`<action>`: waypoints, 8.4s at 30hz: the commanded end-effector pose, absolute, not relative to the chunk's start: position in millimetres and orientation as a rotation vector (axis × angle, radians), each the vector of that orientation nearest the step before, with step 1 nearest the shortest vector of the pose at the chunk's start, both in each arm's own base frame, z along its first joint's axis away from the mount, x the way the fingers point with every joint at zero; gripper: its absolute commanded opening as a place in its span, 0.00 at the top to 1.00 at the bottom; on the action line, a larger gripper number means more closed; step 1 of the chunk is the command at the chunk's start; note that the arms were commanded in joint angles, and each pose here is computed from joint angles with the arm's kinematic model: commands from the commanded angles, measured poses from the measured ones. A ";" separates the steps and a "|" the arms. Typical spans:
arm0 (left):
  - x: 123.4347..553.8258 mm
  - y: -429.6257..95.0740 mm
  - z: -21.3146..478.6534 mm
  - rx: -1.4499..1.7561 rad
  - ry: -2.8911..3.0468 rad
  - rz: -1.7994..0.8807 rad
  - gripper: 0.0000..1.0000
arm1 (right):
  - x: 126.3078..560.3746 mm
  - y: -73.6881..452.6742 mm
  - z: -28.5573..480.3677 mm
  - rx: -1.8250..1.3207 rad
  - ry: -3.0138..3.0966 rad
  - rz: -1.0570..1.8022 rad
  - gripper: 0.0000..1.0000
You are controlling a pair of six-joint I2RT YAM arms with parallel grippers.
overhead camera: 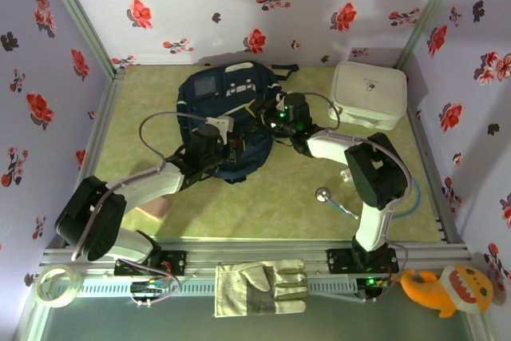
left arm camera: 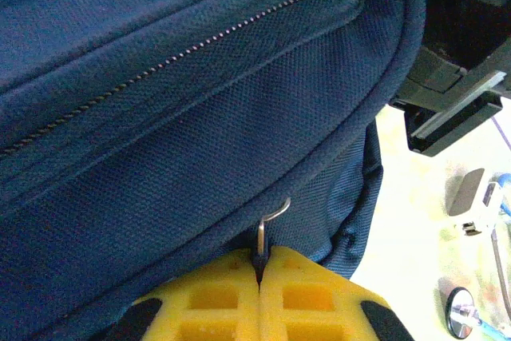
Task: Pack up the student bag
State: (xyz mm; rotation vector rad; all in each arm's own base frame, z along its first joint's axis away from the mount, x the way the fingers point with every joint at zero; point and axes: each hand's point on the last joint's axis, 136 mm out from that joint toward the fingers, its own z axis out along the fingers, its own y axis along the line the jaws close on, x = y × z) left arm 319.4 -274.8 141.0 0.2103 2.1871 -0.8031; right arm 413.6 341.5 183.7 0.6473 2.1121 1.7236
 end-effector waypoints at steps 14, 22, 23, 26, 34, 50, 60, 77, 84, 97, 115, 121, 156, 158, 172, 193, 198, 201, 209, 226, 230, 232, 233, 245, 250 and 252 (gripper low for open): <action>298.0 -220.6 118.6 0.331 2.241 -0.508 1.00 | 429.5 260.8 198.9 0.618 1.963 1.584 0.92; 305.3 -273.3 146.9 0.495 2.167 -0.685 1.00 | 418.5 256.4 181.8 0.715 1.985 1.610 0.71; 305.1 -281.8 150.8 0.518 2.156 -0.706 1.00 | 415.6 256.9 181.1 0.725 1.986 1.615 0.68; 302.0 -306.6 159.0 0.579 2.132 -0.791 1.00 | 405.1 263.9 180.8 0.728 2.003 1.633 0.59; 299.3 -342.8 156.9 0.657 2.117 -0.879 1.00 | 383.3 278.0 159.0 0.802 2.059 1.667 0.49; 293.7 -289.7 122.2 0.880 2.244 -0.598 1.00 | 399.7 254.6 178.8 0.732 2.053 1.502 0.87; 298.2 -243.5 106.5 0.867 2.291 -0.450 1.00 | 406.8 233.9 205.7 0.713 2.000 1.499 0.89; 392.1 -198.0 127.2 0.687 2.189 -0.257 1.00 | 408.3 238.5 217.5 0.659 2.003 1.545 0.89; 422.2 -184.7 130.8 0.676 2.171 -0.253 1.00 | 412.6 241.4 220.0 0.654 2.001 1.552 0.89; 452.2 -160.9 131.0 0.298 2.285 -0.272 0.78 | 421.1 280.2 198.8 0.691 2.020 1.561 0.88; 278.2 -13.1 122.9 -0.685 2.474 0.090 0.05 | 419.2 294.0 141.7 0.616 2.234 1.271 0.39; 232.9 14.2 103.4 -0.886 2.562 0.217 0.04 | 395.2 244.1 150.2 0.608 2.237 1.062 0.26; 259.0 -54.0 47.6 -0.651 2.737 0.064 0.11 | 389.8 217.3 163.3 0.592 2.217 0.911 0.13; 259.8 -53.7 51.1 -0.656 2.741 0.083 0.11 | 388.8 217.5 164.1 0.591 2.217 0.913 0.13; 194.1 11.2 62.9 -1.098 2.588 0.343 0.04 | 389.3 220.7 159.0 0.586 2.225 0.932 0.13; 193.8 4.0 26.0 -1.234 2.584 0.119 0.25 | 389.0 224.5 156.0 0.598 2.230 0.964 0.13; 207.8 -3.4 39.3 -1.147 2.588 0.070 0.36 | 390.1 225.3 154.2 0.604 2.232 0.969 0.13; 218.1 -13.4 46.9 -1.070 2.603 0.039 0.38 | 390.3 225.4 153.0 0.605 2.234 0.968 0.13; 259.7 -70.1 79.7 -0.737 2.631 -0.124 0.39 | 390.1 229.7 152.2 0.585 2.240 0.991 0.13; 309.7 -259.2 158.4 0.454 2.297 -0.648 0.44 | 389.0 300.5 181.5 0.209 2.295 1.351 0.15; 317.0 -271.3 160.2 0.574 2.241 -0.628 0.44 | 385.1 310.0 193.2 0.110 2.280 1.361 0.15; 321.3 -275.5 162.8 0.624 2.214 -0.612 0.44 | 382.4 312.9 196.2 0.073 2.285 1.349 0.15; 322.7 -276.6 163.6 0.645 2.206 -0.603 0.45 | 381.8 313.0 197.9 0.065 2.287 1.346 0.15; 317.1 -286.0 165.4 0.832 2.143 -0.591 0.45 | 372.8 334.6 194.4 -0.017 2.361 1.443 0.36; 321.9 -285.0 167.7 0.858 2.122 -0.560 0.45 | 372.0 333.9 201.6 -0.016 2.340 1.463 0.60; 323.2 -284.7 171.0 0.851 2.118 -0.558 0.38 | 373.5 329.5 204.3 0.009 2.322 1.454 0.64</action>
